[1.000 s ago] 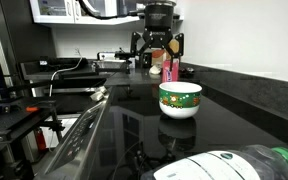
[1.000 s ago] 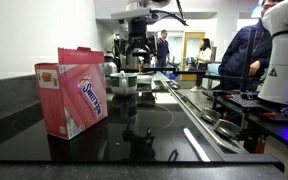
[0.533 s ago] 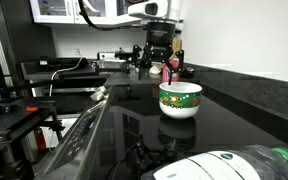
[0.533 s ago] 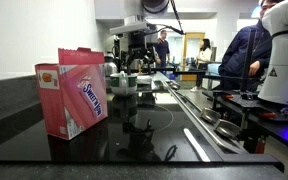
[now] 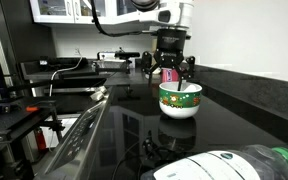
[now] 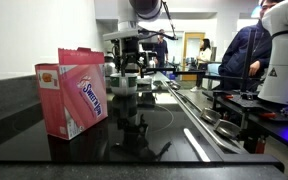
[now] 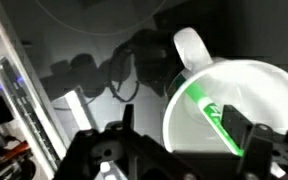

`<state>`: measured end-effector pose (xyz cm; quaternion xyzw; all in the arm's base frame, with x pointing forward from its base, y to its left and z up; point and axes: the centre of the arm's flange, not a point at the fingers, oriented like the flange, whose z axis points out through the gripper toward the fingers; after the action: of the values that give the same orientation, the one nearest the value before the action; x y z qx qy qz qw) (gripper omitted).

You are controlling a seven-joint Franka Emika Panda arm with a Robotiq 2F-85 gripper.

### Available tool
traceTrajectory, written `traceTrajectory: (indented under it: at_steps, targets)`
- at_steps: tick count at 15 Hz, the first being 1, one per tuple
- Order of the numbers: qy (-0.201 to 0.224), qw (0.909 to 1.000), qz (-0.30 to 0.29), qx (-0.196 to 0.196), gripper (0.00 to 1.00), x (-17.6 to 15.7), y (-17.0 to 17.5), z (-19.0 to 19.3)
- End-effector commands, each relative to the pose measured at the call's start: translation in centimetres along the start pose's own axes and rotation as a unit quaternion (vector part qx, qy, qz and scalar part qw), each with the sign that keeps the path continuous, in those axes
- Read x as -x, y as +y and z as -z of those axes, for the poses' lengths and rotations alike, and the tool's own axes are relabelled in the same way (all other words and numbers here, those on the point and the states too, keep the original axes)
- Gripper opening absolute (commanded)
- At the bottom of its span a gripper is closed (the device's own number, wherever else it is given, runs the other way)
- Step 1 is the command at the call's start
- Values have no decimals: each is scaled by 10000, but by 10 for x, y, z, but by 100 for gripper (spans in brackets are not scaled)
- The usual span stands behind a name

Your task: Move the mug forward

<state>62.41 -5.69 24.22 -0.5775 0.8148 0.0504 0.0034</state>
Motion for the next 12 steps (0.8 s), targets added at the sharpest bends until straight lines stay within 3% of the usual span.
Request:
traceTrajectory:
  at_steps: [1,2,3,5,6,12]
  targets:
    - [41,9999,-60,142,90,7,-11,-2]
    - [49,9998,-67,163,89,7,-12,-4]
    - [64,9998,-64,202,78,7,-12,-6]
    - [62,9996,-41,282,71,6,-14,-12]
    - [83,9995,-58,313,56,6,-14,-14]
    - [139,9993,-53,356,10,8,-15,-18]
